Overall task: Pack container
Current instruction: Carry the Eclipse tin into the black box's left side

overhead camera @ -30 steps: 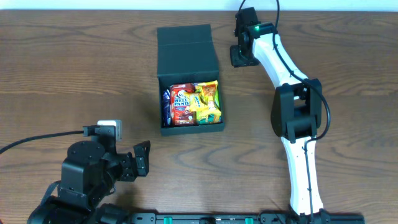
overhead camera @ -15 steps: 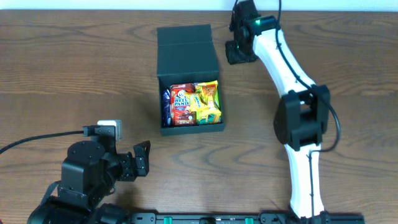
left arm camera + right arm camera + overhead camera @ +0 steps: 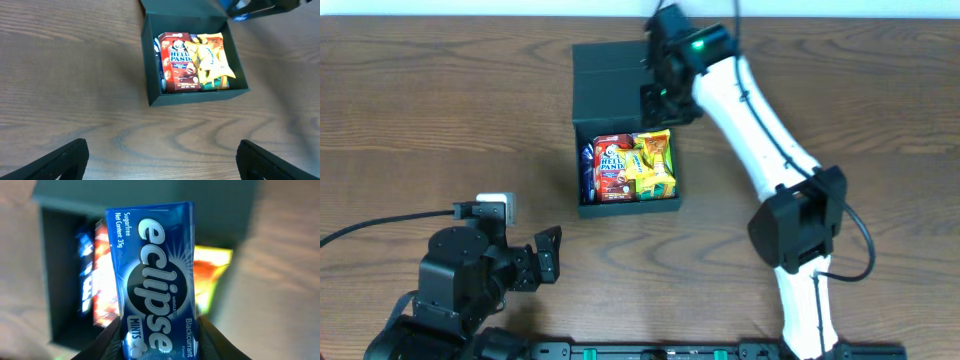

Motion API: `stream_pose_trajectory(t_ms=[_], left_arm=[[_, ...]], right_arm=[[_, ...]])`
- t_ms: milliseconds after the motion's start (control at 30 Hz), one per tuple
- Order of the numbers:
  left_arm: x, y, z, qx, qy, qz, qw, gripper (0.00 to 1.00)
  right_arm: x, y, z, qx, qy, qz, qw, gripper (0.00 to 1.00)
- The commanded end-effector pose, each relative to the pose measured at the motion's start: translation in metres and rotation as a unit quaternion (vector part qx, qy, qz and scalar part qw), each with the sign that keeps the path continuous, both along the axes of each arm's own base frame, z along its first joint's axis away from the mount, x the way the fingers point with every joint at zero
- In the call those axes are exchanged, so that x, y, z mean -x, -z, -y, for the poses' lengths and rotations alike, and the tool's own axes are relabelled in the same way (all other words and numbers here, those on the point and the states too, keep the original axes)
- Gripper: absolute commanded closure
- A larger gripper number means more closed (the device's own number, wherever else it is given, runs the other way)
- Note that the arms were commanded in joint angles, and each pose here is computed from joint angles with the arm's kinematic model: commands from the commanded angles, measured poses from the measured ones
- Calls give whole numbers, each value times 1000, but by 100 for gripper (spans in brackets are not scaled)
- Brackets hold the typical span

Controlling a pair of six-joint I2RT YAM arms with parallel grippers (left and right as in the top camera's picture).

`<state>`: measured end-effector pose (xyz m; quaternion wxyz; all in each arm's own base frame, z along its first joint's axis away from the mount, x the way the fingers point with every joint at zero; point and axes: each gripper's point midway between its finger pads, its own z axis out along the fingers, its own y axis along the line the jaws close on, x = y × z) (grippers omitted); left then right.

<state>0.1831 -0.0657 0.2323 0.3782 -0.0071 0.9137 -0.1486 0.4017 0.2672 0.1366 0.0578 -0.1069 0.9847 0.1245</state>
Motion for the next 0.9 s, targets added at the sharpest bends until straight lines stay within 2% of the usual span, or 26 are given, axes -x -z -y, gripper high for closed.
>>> stream_pose_trajectory(t_ms=[0,300,500,867], left_arm=[[0,-2,0,-2,2,3,1000,5],[0,-2,0,-2,2,3,1000,5],[0,-2,0,-2,2,3,1000,5],[0,-2,0,-2,2,3,1000,5]], right_arm=[[23,-5,-28,-13,-3,-16,1000,99],[53,11,-62,41,21,-6,999,99],[57,30,-80,61,61,6,996,99],[61,68,-102,71,84,1,994,99]])
